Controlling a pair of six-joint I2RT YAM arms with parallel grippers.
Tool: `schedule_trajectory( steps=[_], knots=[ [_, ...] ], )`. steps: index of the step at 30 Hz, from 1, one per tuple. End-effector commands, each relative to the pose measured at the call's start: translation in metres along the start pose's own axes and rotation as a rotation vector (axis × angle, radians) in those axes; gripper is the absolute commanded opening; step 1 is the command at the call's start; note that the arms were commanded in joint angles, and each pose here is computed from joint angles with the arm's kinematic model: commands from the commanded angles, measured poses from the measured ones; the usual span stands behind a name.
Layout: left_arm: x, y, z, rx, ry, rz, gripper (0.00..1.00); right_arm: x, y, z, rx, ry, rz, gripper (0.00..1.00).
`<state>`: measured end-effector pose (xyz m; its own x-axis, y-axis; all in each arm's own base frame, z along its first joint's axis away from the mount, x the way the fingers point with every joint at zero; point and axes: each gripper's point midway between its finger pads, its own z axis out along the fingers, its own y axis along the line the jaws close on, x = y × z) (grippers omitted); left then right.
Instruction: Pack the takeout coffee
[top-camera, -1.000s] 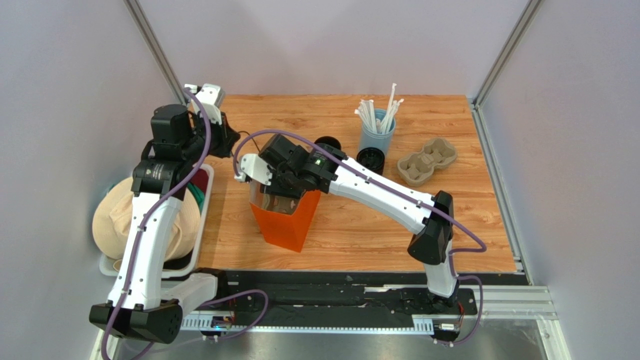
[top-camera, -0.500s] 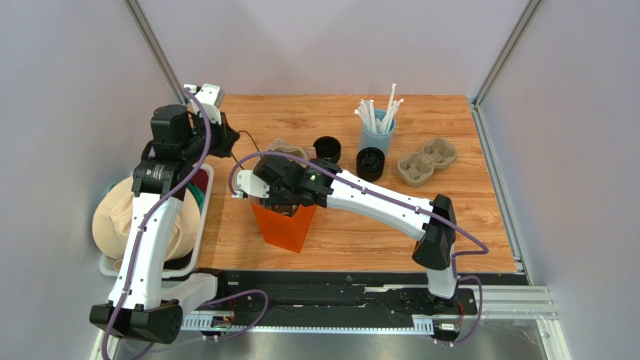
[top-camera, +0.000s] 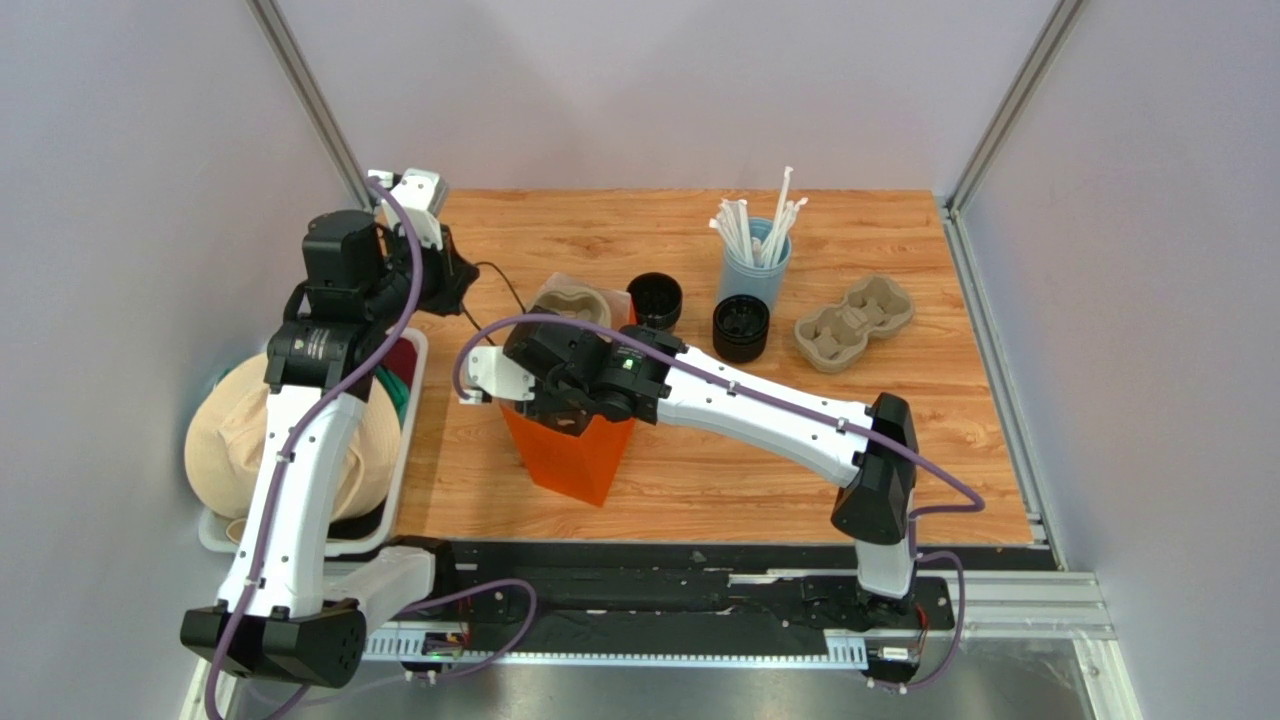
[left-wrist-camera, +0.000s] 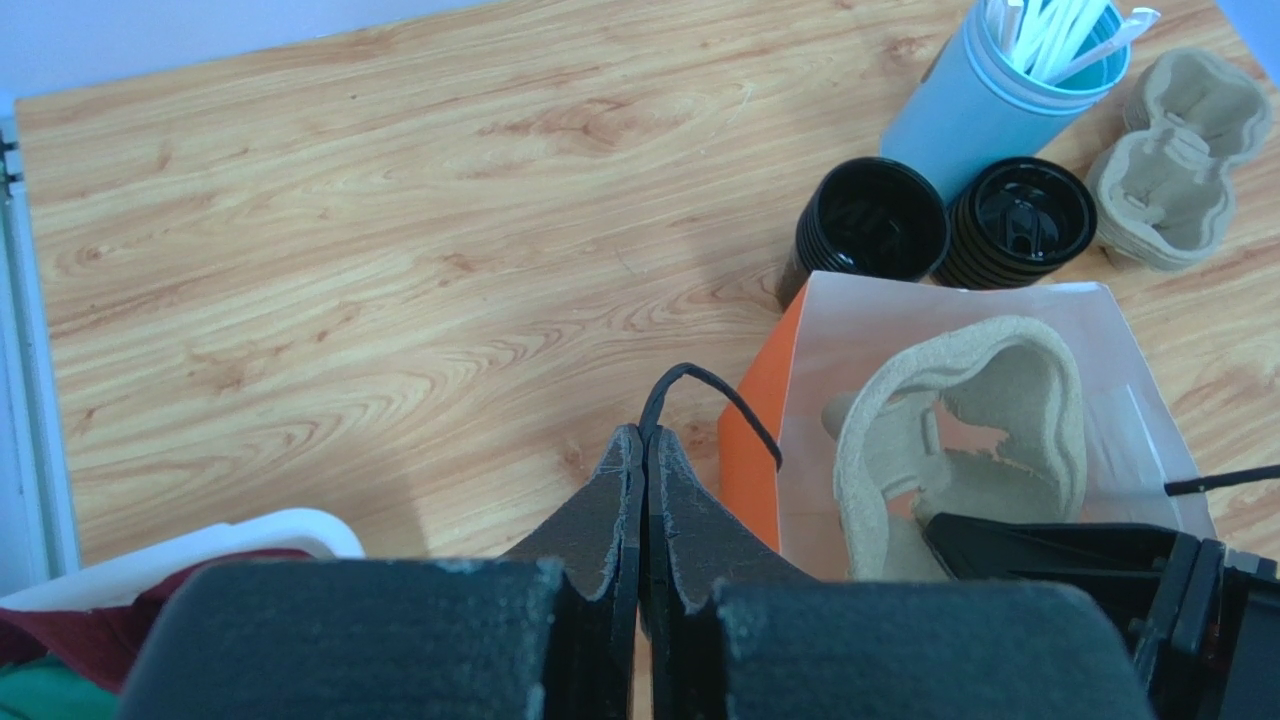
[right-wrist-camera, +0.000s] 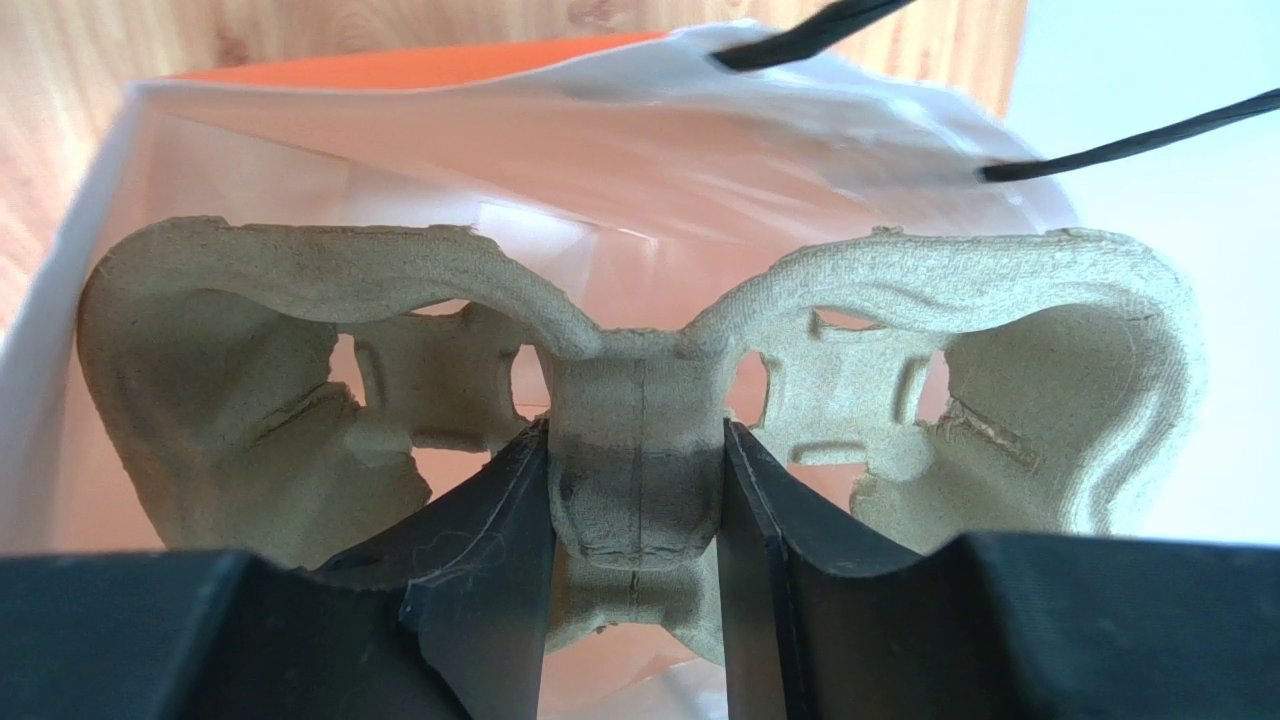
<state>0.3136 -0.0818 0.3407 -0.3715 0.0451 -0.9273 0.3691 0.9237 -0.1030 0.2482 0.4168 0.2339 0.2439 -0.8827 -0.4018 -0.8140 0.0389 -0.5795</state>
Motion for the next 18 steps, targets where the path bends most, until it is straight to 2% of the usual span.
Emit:
schedule_trajectory(
  steps=[1, 8, 18],
  knots=[
    [-0.009, 0.002, -0.005, -0.014, -0.04, -0.006, 0.0, -0.009, 0.004, -0.02, -0.041, -0.049, 0.052, 0.19],
    [-0.009, 0.001, -0.006, -0.012, -0.042, -0.007, 0.0, -0.008, 0.014, -0.013, -0.098, -0.028, 0.099, 0.19],
    [-0.01, 0.001, -0.008, -0.013, -0.047, -0.011, 0.0, -0.006, -0.001, -0.009, -0.169, -0.041, 0.228, 0.19]
  ],
)
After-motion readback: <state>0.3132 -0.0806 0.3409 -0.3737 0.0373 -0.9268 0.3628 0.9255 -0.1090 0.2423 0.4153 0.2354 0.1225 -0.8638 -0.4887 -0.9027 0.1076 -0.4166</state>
